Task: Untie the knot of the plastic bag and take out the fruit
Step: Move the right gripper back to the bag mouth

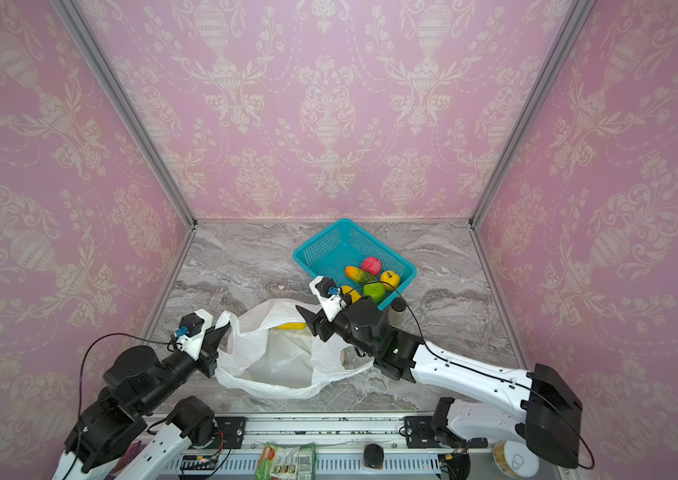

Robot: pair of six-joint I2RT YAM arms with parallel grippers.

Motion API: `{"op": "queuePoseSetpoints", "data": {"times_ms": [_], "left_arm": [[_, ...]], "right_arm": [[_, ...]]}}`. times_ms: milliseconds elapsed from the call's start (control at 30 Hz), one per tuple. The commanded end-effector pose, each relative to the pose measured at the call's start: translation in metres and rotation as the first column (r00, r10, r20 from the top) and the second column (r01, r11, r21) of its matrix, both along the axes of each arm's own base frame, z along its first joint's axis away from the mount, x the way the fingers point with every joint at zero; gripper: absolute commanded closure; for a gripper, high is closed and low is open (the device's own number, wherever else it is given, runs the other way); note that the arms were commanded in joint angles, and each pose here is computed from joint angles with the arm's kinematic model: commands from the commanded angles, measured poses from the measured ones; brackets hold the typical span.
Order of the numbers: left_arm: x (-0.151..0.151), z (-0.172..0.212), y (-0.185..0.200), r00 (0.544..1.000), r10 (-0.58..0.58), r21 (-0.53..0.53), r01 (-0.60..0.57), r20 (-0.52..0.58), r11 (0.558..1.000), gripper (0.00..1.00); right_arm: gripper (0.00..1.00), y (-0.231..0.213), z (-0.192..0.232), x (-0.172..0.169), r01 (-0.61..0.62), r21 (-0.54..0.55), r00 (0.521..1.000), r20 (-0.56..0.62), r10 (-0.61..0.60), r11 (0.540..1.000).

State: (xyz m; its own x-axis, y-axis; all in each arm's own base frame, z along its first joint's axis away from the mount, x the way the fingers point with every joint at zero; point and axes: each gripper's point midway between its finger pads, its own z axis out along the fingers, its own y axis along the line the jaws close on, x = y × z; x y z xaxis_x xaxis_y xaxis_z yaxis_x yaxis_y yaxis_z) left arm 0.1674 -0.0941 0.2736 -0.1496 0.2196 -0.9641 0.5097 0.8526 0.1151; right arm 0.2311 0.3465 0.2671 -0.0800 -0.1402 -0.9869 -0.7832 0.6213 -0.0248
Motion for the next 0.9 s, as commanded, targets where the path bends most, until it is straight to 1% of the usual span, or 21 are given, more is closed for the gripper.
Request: {"op": "queuePoseSetpoints", "data": {"times_ms": [0, 100, 233, 333, 367, 400, 433, 467, 500, 533, 600, 700, 767, 867], "left_arm": [[0.000, -0.003, 0.004, 1.000, 0.020, 0.004, -0.020, -0.004, 1.000, 1.00], [0.000, -0.004, 0.004, 1.000, 0.020, 0.002, -0.020, -0.004, 1.000, 1.00], [0.001, -0.004, 0.003, 1.000, 0.017, 0.004, -0.017, -0.007, 1.000, 1.00], [0.000, -0.004, 0.004, 1.000, 0.020, 0.002, -0.020, -0.005, 1.000, 1.00], [0.000, -0.003, 0.004, 1.000, 0.022, 0.000, -0.022, -0.003, 1.000, 1.00], [0.000, -0.002, 0.005, 1.000, 0.024, -0.001, -0.024, 0.000, 1.000, 1.00], [0.001, -0.002, 0.005, 1.000, 0.028, 0.001, -0.028, 0.001, 1.000, 1.00], [0.003, -0.002, 0.007, 0.999, 0.042, 0.004, -0.042, 0.003, 0.999, 1.00], [0.005, -0.001, 0.009, 0.998, 0.058, 0.007, -0.058, 0.003, 0.998, 1.00], [0.010, 0.002, 0.012, 0.996, 0.087, 0.013, -0.087, 0.001, 0.996, 1.00], [0.019, 0.008, 0.017, 0.989, 0.145, 0.001, -0.145, -0.028, 0.989, 1.00], [0.031, 0.034, 0.017, 0.976, 0.203, -0.079, -0.208, -0.076, 0.975, 1.00], [0.041, 0.049, 0.016, 0.965, 0.240, -0.171, -0.256, -0.109, 0.951, 1.00], [0.053, 0.056, 0.002, 0.961, 0.220, -0.328, -0.265, -0.166, 0.907, 1.00]], "right_arm": [[0.42, 0.029, -0.014, -0.011, -0.074, -0.100, 0.994, 0.075, 0.081, 0.992], [0.47, 0.050, -0.041, -0.015, -0.090, -0.178, 0.993, 0.059, 0.102, 0.980], [0.58, 0.077, -0.079, -0.014, -0.087, -0.299, 0.995, 0.016, 0.096, 0.950], [0.58, 0.090, -0.097, -0.019, -0.034, -0.398, 0.993, 0.087, 0.075, 0.917], [0.57, 0.092, -0.098, -0.023, -0.017, -0.417, 0.990, 0.119, 0.073, 0.909], [0.54, 0.094, -0.099, -0.027, -0.006, -0.425, 0.988, 0.140, 0.072, 0.905], [0.48, 0.094, -0.096, -0.028, 0.006, -0.421, 0.985, 0.156, 0.066, 0.907], [0.39, 0.093, -0.092, -0.027, 0.019, -0.408, 0.986, 0.162, 0.051, 0.913], [0.34, 0.091, -0.086, -0.023, 0.042, -0.391, 0.985, 0.168, 0.027, 0.919], [0.32, 0.089, -0.080, -0.019, 0.059, -0.373, 0.985, 0.172, 0.006, 0.926], [0.31, 0.084, -0.067, -0.009, 0.080, -0.338, 0.986, 0.167, -0.024, 0.938], [0.30, 0.078, -0.044, -0.001, 0.096, -0.281, 0.986, 0.156, -0.054, 0.955], [0.28, 0.071, -0.030, -0.003, 0.097, -0.247, 0.987, 0.149, -0.061, 0.964], [0.26, 0.059, -0.024, -0.008, 0.091, -0.212, 0.990, 0.129, -0.065, 0.973]]}}
